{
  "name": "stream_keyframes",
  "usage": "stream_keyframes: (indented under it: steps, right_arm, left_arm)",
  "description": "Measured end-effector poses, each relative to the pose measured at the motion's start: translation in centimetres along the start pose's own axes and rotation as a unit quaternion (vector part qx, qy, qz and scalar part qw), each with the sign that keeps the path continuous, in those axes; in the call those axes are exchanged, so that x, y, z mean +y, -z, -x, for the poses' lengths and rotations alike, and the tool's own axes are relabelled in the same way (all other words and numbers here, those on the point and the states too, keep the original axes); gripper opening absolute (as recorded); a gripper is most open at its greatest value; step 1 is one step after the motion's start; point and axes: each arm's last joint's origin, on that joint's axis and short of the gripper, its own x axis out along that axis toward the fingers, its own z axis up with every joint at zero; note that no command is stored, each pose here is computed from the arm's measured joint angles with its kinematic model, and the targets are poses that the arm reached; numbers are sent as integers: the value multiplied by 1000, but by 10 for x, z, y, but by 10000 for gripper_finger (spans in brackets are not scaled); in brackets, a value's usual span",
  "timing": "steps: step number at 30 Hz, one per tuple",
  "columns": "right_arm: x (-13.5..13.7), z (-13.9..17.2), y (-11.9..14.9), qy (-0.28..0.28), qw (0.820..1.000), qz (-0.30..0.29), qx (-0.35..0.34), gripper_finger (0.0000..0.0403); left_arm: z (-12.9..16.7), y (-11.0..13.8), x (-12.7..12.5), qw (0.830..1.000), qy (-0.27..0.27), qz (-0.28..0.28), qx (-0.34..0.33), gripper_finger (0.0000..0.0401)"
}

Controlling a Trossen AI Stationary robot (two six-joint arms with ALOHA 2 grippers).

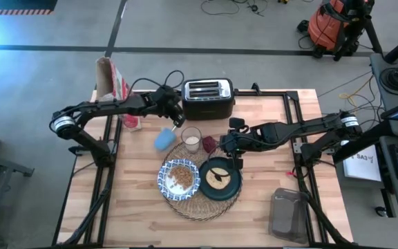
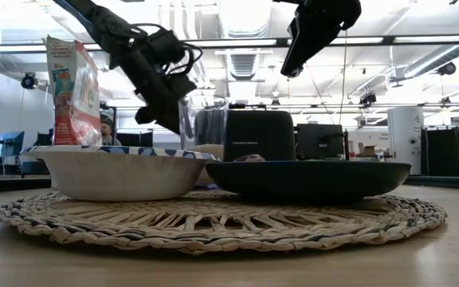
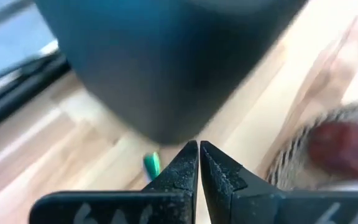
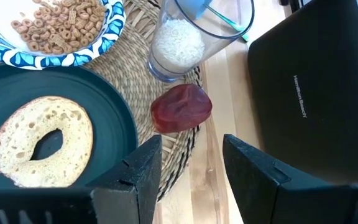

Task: Arrange a breakfast setting
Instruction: Move the iridescent spoon to the middle left of the table

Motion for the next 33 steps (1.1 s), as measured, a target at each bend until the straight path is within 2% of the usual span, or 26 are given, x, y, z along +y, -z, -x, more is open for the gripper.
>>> stream_keyframes:
  steps: [8,16,22,29,33]
  right_arm:
    - [0,0,0,0,1000,5,1,160]
    - [0,0,0,0,1000,10,1,160]
    - [0,0,0,0,1000,10,1,160]
    - [0,0,0,0,1000,10,0,160]
    - [0,0,0,0,1000,10,1,160]
  left_arm:
    - [2,16,4,996,-19,-21,86,14]
    - [2,19,4,994,-21,-30,103,82]
    - [2,19,4,994,-23,-12,105,134]
    - [-28,32,7,986,-31,-4,164,155]
    - [-49,29,6,982,-29,-20,188,155]
